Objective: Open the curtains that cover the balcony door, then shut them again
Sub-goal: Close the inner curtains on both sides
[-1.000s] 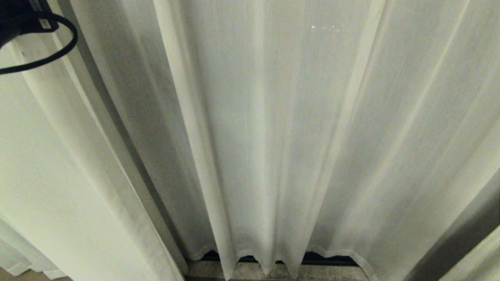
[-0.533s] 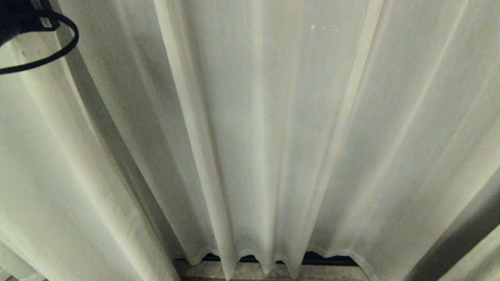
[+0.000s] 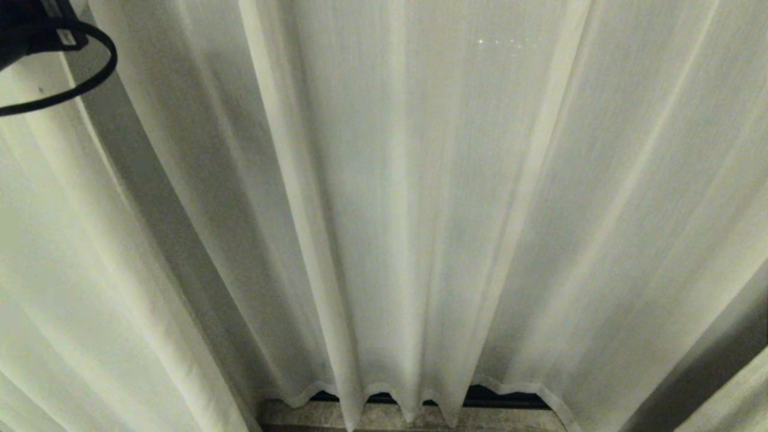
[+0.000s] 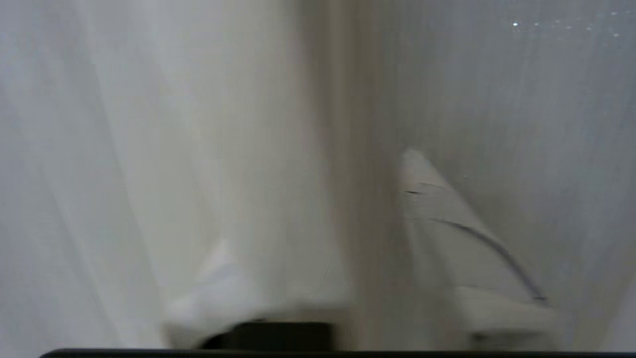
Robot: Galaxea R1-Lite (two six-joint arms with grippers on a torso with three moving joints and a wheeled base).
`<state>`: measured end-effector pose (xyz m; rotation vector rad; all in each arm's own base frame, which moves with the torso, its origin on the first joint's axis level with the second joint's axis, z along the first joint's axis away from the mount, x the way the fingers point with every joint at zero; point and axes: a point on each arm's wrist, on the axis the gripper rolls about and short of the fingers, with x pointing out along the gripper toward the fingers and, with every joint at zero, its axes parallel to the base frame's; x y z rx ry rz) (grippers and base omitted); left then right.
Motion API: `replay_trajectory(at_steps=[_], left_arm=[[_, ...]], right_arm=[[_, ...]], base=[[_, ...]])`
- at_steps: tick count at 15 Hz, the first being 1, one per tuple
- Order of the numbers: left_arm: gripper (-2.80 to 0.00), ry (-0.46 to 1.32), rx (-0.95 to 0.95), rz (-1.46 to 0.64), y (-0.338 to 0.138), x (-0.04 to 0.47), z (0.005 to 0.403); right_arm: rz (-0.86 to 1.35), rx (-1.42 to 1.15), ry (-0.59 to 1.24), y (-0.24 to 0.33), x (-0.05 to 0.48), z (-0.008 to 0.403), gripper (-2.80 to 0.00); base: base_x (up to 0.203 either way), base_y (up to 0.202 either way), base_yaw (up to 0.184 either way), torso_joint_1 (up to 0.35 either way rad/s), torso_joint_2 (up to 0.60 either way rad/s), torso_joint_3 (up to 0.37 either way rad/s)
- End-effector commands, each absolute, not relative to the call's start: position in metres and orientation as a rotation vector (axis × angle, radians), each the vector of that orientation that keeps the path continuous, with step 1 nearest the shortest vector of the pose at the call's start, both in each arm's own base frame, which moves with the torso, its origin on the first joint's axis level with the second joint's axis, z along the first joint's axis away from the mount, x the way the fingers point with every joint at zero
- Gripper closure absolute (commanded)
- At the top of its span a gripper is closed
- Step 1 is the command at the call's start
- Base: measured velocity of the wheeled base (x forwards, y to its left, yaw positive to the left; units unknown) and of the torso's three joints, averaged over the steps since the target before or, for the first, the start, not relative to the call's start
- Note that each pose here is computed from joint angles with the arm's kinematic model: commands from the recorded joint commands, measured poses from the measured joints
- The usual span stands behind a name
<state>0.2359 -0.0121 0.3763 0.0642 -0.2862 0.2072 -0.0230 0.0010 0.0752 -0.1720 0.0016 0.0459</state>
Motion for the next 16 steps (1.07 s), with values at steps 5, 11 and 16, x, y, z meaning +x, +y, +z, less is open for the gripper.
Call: replay_trajectory(at_steps=[5,11,16], left_arm=[[-2.80,-0.258,0.070,0.209,-0.011,0.226,0.365],[-2.80,-0.225,0.077,0.221,-0.006,0.201,0.351],[-2.80,-0.220,0.076,0.239,-0.004,0.178,0.344]], right_arm=[[0.047,-0.173,0.004,0.001,-0.023,0.075,0.00],[0.046,-0.173,0.002,0.001,-0.023,0.075,0.00],[0.047,-0.173,0.004,0.001,-0.023,0.075,0.00]], base=[[0.000,0.000,0.000,0.000,0.00,0.000],[0.000,0.000,0.000,0.000,0.00,0.000],[0.000,0.000,0.000,0.000,0.00,0.000]])
